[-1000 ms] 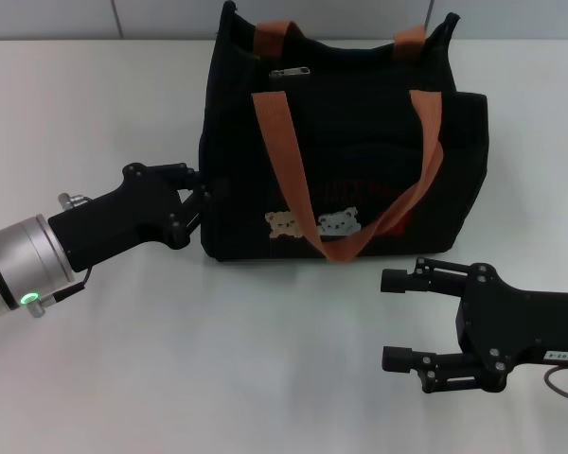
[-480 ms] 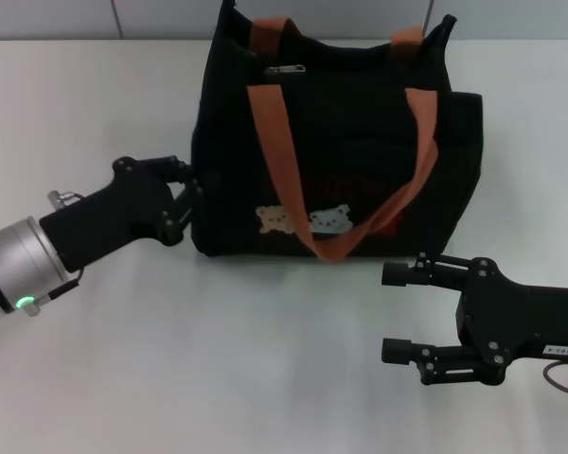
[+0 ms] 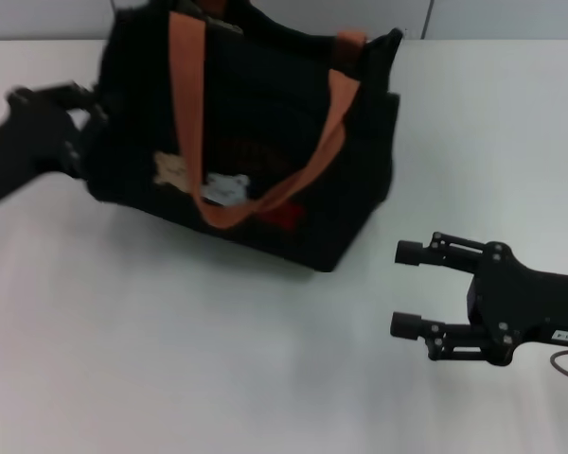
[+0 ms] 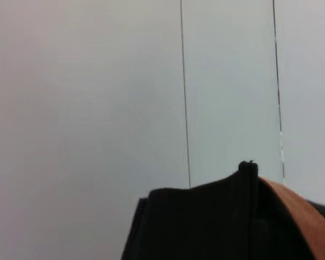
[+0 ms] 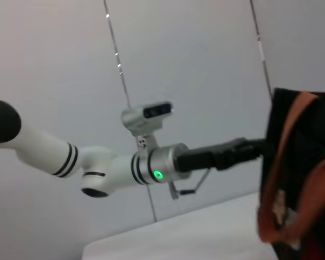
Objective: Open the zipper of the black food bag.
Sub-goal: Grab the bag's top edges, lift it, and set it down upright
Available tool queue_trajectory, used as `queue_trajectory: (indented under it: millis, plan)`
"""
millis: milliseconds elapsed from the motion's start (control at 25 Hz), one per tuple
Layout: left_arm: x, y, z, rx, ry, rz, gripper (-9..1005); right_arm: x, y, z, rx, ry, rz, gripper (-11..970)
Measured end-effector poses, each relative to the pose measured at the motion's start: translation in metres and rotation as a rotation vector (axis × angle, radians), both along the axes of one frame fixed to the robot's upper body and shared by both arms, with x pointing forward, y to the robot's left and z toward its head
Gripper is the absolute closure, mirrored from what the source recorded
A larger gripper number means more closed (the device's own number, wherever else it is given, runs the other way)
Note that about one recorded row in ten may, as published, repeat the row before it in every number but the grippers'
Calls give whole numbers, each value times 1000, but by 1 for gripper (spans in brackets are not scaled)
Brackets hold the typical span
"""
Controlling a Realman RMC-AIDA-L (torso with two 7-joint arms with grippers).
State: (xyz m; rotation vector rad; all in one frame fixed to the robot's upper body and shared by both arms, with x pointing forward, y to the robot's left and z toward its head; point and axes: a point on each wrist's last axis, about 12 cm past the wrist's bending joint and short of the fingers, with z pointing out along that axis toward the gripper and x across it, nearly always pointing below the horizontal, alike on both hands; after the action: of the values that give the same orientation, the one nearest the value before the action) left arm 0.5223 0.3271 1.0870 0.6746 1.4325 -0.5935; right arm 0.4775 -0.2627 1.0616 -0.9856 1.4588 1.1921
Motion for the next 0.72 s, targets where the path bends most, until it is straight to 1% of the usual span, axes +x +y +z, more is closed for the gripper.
queue_trajectory:
  millis: [40,160,200,240,280,320,360,400,440,480,560,600,640,720]
  plan:
    - [0,0,0,0,0,0,898,0,0,0,0,0,0,137]
    - [6,9,19,10,-31,-25,898,1,-2,1,10,-5,-24,138]
    - [9,13,31,22,-53,-42,898,1,-5,1,20,-8,-47,138]
    - [9,13,31,22,-53,-42,898,1,-5,1,20,-8,-47,138]
    - [11,14,40,32,-69,-58,899,1,-6,1,24,-9,-59,138]
    - [12,13,53,61,-101,-92,899,1,-11,2,46,-13,-106,139]
    - [12,13,53,61,-101,-92,899,1,-11,2,46,-13,-106,139]
    - [12,11,67,110,-147,-137,899,1,-17,2,94,-19,-192,139]
    - [12,11,67,110,-147,-137,899,1,-17,2,94,-19,-192,139]
    - [12,11,75,144,-176,-157,899,1,-21,2,122,-23,-245,138]
    - [11,11,85,185,-209,-178,899,0,-32,1,184,-34,-379,137]
    - [12,12,91,215,-227,-188,899,-1,-39,0,221,-39,-473,137]
    - [12,12,91,215,-227,-188,899,-1,-39,0,221,-39,-473,137]
    - [14,13,95,238,-237,-190,898,-3,-46,-5,257,-33,-590,137]
